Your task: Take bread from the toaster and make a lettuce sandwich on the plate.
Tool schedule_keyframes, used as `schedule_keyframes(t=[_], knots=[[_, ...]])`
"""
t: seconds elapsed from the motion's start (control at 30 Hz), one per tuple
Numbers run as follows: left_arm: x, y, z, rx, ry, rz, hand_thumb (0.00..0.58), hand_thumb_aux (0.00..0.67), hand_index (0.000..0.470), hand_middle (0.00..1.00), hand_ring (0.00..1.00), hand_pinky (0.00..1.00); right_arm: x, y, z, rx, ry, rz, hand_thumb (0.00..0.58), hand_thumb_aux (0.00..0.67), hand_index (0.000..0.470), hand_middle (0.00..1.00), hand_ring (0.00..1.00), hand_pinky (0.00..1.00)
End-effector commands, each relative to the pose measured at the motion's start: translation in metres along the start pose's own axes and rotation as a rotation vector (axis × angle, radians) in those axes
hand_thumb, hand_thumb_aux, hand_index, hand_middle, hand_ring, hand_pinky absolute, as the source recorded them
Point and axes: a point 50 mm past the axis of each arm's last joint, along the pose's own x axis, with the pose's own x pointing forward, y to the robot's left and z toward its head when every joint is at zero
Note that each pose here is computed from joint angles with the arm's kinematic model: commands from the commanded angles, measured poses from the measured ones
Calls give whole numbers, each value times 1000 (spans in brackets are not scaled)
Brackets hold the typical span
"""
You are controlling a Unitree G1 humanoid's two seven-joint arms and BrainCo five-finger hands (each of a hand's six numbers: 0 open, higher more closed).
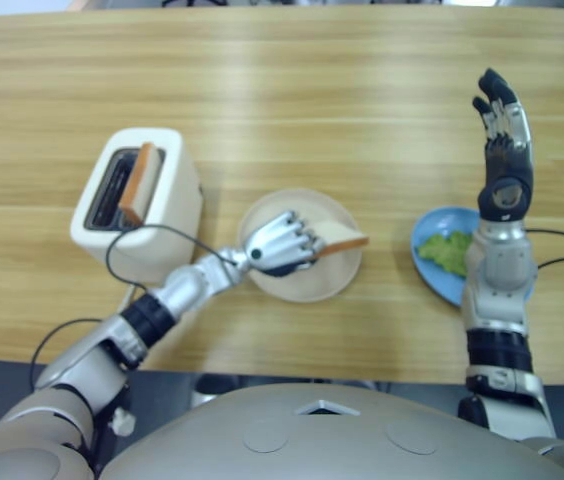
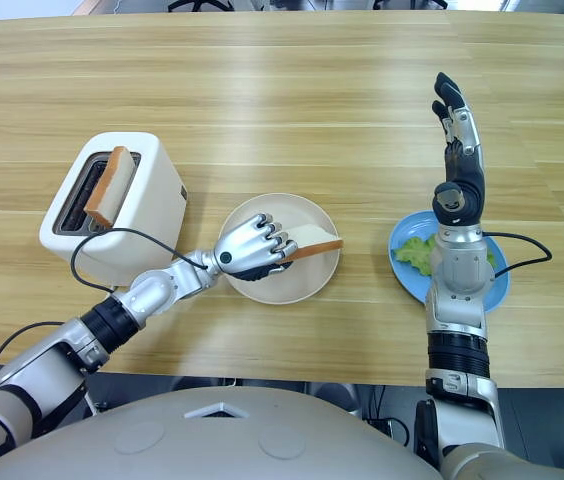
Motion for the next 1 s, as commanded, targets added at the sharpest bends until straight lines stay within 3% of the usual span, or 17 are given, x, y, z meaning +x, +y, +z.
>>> schedule_keyframes(t=[0.03, 0.33, 1.0], knots=[[-9, -10, 9, -6, -58, -116, 580, 670, 460, 780, 780, 780, -1, -2, 2, 1, -4, 1, 0, 0, 0, 0, 0, 0], [-20, -19, 19, -56, -106, -296, 580, 670, 460, 761, 761, 761, -4, -4, 2, -5, 6, 4, 0, 0, 0, 0, 0, 0], [-30, -26, 4, 42, 5, -505, 580, 670, 460, 659, 659, 659, -8, -6, 4, -10, 18, 17, 0, 0, 0, 0, 0, 0]])
